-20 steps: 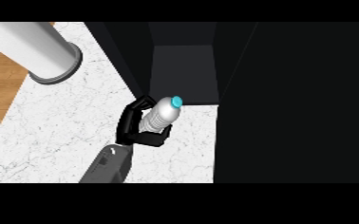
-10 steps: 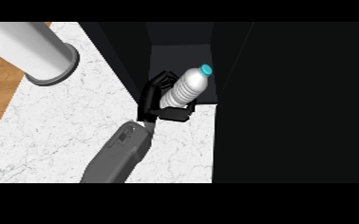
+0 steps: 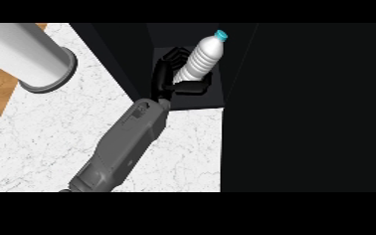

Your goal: Pick up the bottled water, place it into the cabinet and close the cabinet

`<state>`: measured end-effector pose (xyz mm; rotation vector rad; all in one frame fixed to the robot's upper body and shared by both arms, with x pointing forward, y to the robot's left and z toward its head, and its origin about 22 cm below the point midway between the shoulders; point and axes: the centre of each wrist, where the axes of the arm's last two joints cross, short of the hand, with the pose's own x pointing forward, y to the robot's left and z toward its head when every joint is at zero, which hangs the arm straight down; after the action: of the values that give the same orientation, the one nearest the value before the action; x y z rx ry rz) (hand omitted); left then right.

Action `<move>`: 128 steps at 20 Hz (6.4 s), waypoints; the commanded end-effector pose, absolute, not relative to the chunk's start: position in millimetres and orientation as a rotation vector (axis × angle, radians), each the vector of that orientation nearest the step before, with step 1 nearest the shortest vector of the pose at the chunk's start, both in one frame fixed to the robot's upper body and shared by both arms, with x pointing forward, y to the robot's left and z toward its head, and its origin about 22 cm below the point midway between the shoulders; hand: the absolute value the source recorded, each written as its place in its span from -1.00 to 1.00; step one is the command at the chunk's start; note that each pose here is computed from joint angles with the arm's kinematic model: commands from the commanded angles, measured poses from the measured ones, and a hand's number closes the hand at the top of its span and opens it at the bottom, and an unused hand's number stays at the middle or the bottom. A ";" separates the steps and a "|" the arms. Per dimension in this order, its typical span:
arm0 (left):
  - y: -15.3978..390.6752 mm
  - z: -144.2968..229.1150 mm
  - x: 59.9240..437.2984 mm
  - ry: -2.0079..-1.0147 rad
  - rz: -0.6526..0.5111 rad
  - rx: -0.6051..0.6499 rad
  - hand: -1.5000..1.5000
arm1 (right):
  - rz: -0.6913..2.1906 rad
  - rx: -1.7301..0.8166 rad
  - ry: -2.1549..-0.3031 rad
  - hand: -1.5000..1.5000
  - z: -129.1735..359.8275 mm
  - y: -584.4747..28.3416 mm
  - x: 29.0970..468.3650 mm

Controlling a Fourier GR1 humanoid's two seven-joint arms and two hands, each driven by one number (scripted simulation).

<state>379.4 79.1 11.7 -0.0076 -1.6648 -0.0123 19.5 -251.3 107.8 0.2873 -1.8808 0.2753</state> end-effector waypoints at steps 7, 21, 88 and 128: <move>88.9 10.2 406.2 -1.670 -0.058 0.388 1.00 | 0.224 0.331 -1.937 -1.00 123.5 -255.2 18.1; 92.8 42.1 432.0 -1.748 -0.140 0.566 -1.00 | 0.269 0.382 -1.955 -1.00 121.5 -260.2 22.4; 312.0 -3.5 104.6 -1.831 0.105 -0.480 -1.00 | 0.780 0.748 -1.736 1.00 153.4 -191.0 41.8; 377.0 26.6 123.2 -1.867 0.011 -0.506 -1.00 | 0.637 0.921 -1.554 1.00 107.8 -135.0 176.4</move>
<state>123.4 370.3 26.9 -0.4930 -1.8552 -0.0059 150.6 -150.5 122.2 1.0157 -1.6554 0.7845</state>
